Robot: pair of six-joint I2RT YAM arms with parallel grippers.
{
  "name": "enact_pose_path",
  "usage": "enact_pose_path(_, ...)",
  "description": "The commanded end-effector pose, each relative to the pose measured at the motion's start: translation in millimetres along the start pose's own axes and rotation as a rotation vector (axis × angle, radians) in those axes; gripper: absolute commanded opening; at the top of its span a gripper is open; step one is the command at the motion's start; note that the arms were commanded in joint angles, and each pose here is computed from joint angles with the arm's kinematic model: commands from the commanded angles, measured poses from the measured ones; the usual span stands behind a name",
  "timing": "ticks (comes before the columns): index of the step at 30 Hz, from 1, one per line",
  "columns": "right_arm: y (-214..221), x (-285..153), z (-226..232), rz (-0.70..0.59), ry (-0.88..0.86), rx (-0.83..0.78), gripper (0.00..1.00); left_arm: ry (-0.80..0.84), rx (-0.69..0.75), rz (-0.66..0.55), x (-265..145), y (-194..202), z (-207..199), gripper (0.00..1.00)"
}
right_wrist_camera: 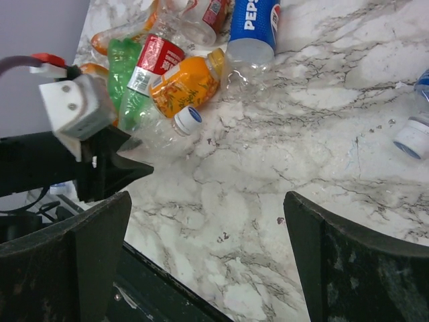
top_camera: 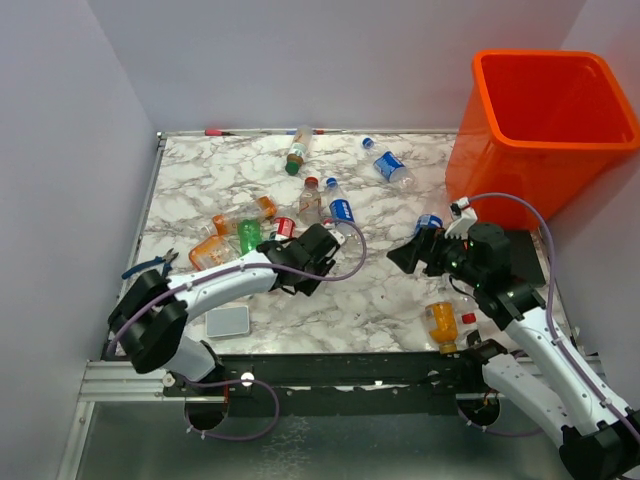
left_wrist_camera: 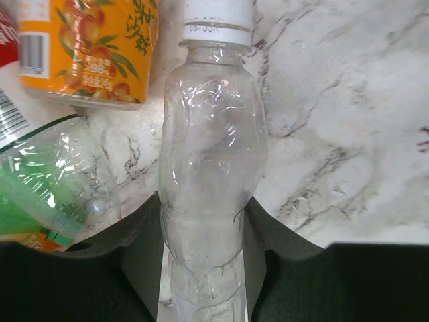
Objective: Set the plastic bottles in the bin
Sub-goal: Pick up the plastic bottle at the center of the board.
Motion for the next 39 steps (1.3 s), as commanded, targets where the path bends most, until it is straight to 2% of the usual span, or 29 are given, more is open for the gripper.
enact_pose_path(1,-17.7,-8.8,14.5,-0.035,-0.036,-0.033,1.00,0.108,-0.067,-0.251,-58.7,-32.6,-0.6,0.31)
enact_pose_path(4,-27.7,-13.9,24.3,-0.080,-0.061,0.006,1.00,0.189,-0.074,-0.438,-96.2,-48.9,0.1,0.29)
enact_pose_path(7,-32.2,-20.1,35.0,-0.176,-0.178,0.030,1.00,0.314,-0.056,-0.685,-128.8,-58.1,-2.4,0.27)
enact_pose_path(10,-43.7,-30.6,52.7,-0.252,-0.340,-0.011,1.00,0.385,-0.055,-0.899,-148.3,-59.7,-3.0,0.27)
enact_pose_path(14,-55.9,-36.5,67.6,-0.233,-0.415,-0.037,1.00,0.427,-0.040,-1.022,-153.3,-63.0,-5.1,0.27)
enact_pose_path(17,-61.7,-40.2,74.2,-0.269,-0.470,-0.054,1.00,0.534,-0.042,-1.104,-149.3,-61.4,-12.8,0.27)
enact_pose_path(25,-67.1,-34.2,83.2,-0.283,-0.485,-0.106,0.99,0.768,-0.109,-1.127,-127.6,-52.0,-15.3,0.25)
enact_pose_path(31,-57.8,-5.9,100.7,-0.223,-0.464,-0.151,0.99,0.783,-0.116,-1.112,-121.1,-48.2,-10.4,0.25)
enact_pose_path(39,-64.8,0.2,113.3,-0.299,-0.504,-0.155,0.98,0.771,-0.109,-1.081,-114.8,-47.0,-10.2,0.25)
Point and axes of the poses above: each gripper's point midway between its finger pads, its own x axis out along the fingers, its own z axis along the line the jaws close on, y = z × x, the point moved 10 cm from there along -x, back along the fingers, and after that the axes turned 1 degree about x, right-handed, at the moved point
